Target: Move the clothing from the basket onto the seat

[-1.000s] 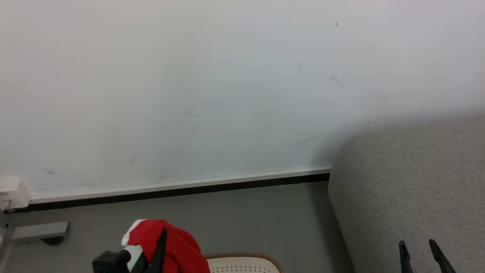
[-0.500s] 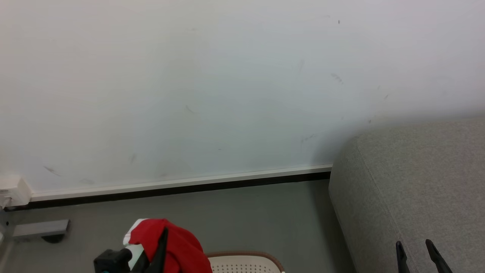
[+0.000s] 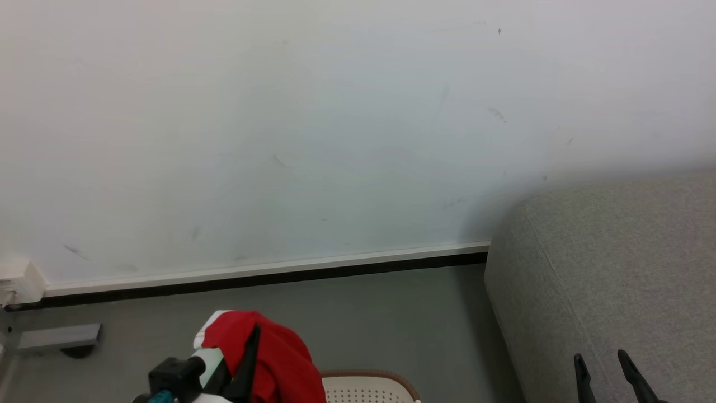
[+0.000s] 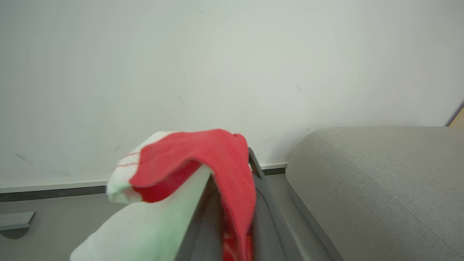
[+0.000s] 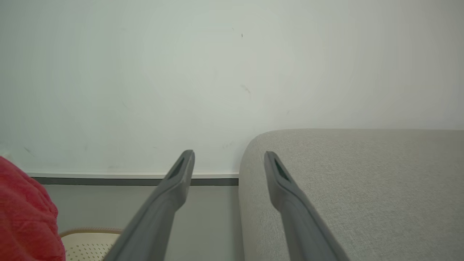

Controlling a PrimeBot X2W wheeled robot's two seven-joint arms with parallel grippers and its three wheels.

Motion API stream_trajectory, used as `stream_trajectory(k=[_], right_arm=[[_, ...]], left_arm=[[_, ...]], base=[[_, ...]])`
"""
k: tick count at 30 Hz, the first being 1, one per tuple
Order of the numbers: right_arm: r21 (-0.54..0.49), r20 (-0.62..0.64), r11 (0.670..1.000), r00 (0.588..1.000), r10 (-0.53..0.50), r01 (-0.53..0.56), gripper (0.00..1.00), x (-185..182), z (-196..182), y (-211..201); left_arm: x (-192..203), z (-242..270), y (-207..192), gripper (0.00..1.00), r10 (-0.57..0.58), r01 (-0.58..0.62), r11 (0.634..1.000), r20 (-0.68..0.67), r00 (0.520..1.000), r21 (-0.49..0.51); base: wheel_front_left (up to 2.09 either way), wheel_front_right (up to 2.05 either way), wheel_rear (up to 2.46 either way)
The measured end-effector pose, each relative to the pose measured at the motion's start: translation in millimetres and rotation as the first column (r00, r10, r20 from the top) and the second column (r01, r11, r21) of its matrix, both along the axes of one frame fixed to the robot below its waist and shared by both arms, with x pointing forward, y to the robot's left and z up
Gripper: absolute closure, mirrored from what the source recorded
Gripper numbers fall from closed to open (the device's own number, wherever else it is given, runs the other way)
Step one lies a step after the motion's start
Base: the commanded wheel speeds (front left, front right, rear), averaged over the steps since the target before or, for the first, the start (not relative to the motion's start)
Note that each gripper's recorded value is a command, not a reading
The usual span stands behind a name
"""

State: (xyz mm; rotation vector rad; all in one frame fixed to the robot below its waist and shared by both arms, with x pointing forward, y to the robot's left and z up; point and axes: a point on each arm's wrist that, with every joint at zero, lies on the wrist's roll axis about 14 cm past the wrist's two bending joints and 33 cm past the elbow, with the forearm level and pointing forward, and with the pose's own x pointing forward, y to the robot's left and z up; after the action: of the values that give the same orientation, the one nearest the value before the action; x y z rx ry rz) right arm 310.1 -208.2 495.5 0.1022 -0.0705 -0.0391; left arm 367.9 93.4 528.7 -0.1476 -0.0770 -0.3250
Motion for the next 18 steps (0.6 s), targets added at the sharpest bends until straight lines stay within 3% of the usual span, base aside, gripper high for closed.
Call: stream_trajectory(k=[11, 18], right_arm=[[-0.022, 0.014, 0.995, 0.995, 0.099, -0.099, 0.00, 5, 5, 32], [-0.058, 0.029, 0.961, 0.962, 0.272, -0.270, 0.00, 8, 12, 85]], left_arm=[[0, 28, -29, 1.00, -0.104, 0.104, 0.995, 0.070, 0.992, 0.009], [-3, 45, -61, 1.00, -0.205, 0.205, 0.979, 0.107, 0.973, 0.014]], base=[[0.00, 0.00, 0.00], [0.00, 0.00, 0.00]])
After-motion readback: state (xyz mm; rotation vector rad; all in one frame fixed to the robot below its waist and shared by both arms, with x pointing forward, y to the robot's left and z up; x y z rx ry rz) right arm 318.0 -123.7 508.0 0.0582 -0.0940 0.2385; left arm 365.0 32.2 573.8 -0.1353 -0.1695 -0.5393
